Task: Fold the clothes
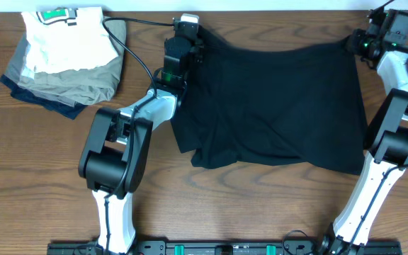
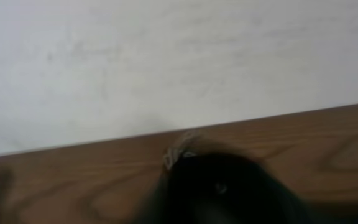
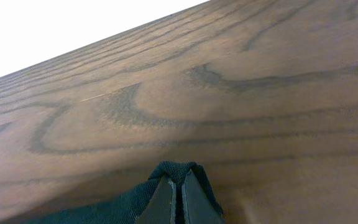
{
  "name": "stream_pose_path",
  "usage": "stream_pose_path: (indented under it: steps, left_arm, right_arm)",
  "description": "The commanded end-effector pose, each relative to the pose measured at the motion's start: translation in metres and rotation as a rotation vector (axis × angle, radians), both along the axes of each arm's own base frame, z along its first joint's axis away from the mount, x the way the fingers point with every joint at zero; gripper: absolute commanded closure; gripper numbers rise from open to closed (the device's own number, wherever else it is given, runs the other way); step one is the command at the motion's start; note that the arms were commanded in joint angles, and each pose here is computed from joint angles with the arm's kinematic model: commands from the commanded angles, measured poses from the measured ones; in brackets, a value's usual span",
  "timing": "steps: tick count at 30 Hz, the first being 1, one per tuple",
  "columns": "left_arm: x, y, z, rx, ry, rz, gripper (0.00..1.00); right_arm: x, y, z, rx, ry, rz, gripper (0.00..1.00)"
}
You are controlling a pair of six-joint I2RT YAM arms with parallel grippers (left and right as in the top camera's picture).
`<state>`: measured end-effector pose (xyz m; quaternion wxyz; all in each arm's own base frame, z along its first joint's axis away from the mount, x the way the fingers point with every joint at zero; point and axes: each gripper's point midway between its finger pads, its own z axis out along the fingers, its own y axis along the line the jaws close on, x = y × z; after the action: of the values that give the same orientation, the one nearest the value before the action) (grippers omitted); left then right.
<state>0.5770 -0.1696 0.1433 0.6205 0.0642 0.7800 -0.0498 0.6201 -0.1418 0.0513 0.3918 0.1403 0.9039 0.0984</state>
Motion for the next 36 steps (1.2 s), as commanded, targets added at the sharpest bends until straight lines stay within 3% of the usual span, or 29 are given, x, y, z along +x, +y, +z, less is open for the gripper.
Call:
stream_pose_path:
  steps: [1, 2, 9, 14, 16, 20, 22, 32, 34, 36]
  left_arm:
    - [0.016, 0.009, 0.002, -0.033, -0.016, 0.039, 0.29]
    - [0.019, 0.011, 0.001, -0.048, -0.011, 0.045, 0.02]
    - [0.026, 0.011, 0.009, -0.018, 0.146, 0.056, 0.02]
    - [0.013, -0.005, 0.010, 0.038, 0.305, -0.060, 0.02]
    - [0.003, -0.017, 0.005, 0.050, 0.360, -0.147, 0.02]
    - [-0.016, -0.037, -0.009, 0.103, 0.425, -0.289, 0.02]
    - [-0.024, -0.042, -0.017, 0.150, 0.454, -0.323, 0.02]
    - [-0.046, -0.067, -0.044, 0.248, 0.512, -0.415, 0.02]
    - [-0.047, -0.071, -0.052, 0.262, 0.520, -0.419, 0.06]
    - [-0.043, -0.066, -0.058, 0.287, 0.519, -0.387, 0.16]
  right_arm:
    - [0.007, 0.008, -0.005, 0.010, -0.012, -0.002, 0.99]
    - [0.007, 0.008, -0.004, 0.012, -0.014, -0.003, 0.99]
    - [0.001, 0.011, -0.004, 0.034, 0.012, 0.008, 0.99]
    - [-0.009, 0.010, -0.004, 0.027, 0.055, 0.020, 0.97]
    - [-0.015, 0.010, 0.001, 0.015, 0.069, 0.034, 0.87]
    - [-0.028, 0.013, 0.019, -0.021, 0.102, 0.073, 0.49]
    - [-0.035, 0.013, 0.029, -0.035, 0.116, 0.081, 0.44]
    - [-0.059, 0.025, 0.055, -0.027, 0.172, 0.104, 0.45]
    - [-0.062, 0.027, 0.052, -0.021, 0.190, 0.106, 0.45]
    - [-0.065, 0.029, 0.051, -0.016, 0.202, 0.108, 0.48]
